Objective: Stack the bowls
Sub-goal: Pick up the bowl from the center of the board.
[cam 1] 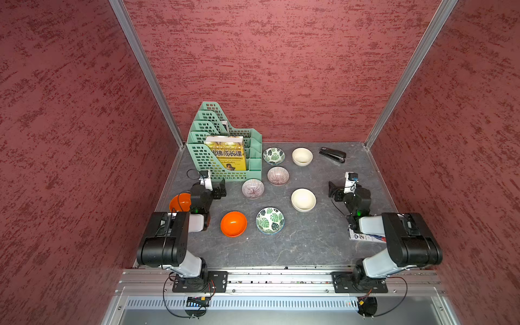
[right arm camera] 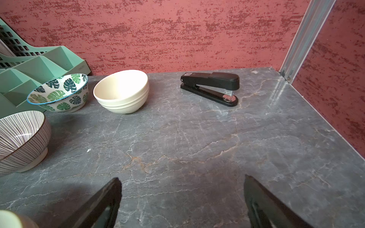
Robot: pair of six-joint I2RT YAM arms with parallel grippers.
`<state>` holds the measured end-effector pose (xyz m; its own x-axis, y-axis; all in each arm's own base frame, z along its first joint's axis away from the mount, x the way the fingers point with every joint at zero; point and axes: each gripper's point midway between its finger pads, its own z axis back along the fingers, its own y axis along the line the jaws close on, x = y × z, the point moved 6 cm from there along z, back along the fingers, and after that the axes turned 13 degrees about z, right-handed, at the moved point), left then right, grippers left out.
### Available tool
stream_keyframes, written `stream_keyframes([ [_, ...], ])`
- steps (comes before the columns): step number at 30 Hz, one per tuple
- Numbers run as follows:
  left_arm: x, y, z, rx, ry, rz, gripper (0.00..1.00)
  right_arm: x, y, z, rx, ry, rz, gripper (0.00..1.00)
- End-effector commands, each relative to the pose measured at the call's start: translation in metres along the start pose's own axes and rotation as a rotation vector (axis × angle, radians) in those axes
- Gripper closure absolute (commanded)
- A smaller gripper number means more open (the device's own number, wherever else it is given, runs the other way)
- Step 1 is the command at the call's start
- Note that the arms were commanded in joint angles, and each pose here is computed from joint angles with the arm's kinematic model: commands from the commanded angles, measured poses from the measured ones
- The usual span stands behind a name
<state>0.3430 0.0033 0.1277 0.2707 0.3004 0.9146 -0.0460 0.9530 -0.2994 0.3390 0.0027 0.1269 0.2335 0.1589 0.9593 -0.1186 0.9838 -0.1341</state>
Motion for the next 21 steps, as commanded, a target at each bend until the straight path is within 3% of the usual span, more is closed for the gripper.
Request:
stream_keyframes([
  [1, 0.0024, -0.0001, -0.0001, -0.004, -0.011, -0.001, 0.00, 0.0061, -0.0011, -0.0047, 0.008, -0.014, 0.010, 0.02],
  [21, 0.0034, 0.0025, -0.0004, -0.032, 0.003, 0.020, 0.00, 0.0060, -0.0016, -0.0056, 0.008, -0.008, 0.009, 0.02],
])
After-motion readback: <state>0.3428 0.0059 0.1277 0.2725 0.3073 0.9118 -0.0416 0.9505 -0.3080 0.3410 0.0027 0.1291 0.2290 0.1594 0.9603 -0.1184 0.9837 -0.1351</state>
